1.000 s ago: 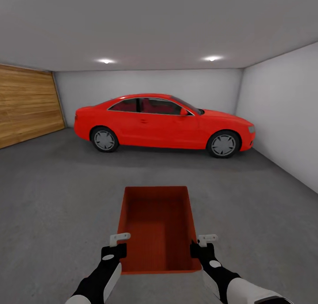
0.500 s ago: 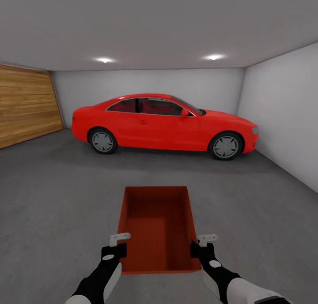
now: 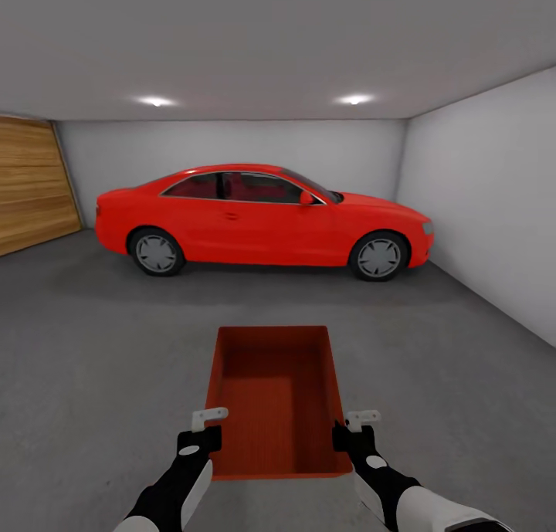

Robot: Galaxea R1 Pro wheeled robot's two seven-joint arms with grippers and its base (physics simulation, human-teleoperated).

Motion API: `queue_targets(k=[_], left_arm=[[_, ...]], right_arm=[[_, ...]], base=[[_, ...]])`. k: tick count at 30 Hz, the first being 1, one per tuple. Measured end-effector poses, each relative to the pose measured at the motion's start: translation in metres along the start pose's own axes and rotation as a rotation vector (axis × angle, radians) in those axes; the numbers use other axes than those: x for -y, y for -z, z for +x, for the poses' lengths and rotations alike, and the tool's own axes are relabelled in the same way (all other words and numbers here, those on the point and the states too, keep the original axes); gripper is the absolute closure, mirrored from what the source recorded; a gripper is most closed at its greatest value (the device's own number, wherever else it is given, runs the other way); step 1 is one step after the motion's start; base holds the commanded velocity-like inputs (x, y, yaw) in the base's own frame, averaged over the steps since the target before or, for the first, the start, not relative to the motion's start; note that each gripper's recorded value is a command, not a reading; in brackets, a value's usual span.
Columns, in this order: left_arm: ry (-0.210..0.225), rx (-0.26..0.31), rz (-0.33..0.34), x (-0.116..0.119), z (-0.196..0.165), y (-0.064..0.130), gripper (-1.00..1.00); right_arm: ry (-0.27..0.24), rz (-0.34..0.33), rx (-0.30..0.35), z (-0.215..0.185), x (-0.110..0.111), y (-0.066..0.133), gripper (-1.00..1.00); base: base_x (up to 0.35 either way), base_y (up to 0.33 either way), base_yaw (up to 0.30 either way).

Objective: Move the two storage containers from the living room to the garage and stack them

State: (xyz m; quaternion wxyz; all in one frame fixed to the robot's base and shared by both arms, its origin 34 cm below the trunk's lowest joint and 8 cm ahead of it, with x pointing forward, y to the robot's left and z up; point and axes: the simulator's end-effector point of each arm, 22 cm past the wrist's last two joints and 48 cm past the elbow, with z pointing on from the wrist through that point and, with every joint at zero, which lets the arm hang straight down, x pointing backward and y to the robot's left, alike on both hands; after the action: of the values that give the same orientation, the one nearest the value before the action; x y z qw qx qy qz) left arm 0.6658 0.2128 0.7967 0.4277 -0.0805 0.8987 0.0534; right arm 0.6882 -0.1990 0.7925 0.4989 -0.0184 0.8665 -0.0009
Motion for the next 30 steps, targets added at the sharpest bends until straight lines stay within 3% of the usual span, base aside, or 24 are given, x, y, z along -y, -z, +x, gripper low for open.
queue_targets(k=[22, 30], left_arm=[[0.001, -0.001, 0.001, 0.0005, 0.0001, 0.0001, 1.0], [0.002, -0.001, 0.001, 0.0006, 0.0005, 0.0002, 1.0]], right_arm=[[0.002, 0.0, 0.0, -0.0002, 0.0006, -0.0001, 1.0], [0.001, -0.001, -0.001, 0.0, 0.0006, -0.0001, 1.0]], base=[[0.319, 0.0, -0.28], [0.32, 0.0, -0.057]])
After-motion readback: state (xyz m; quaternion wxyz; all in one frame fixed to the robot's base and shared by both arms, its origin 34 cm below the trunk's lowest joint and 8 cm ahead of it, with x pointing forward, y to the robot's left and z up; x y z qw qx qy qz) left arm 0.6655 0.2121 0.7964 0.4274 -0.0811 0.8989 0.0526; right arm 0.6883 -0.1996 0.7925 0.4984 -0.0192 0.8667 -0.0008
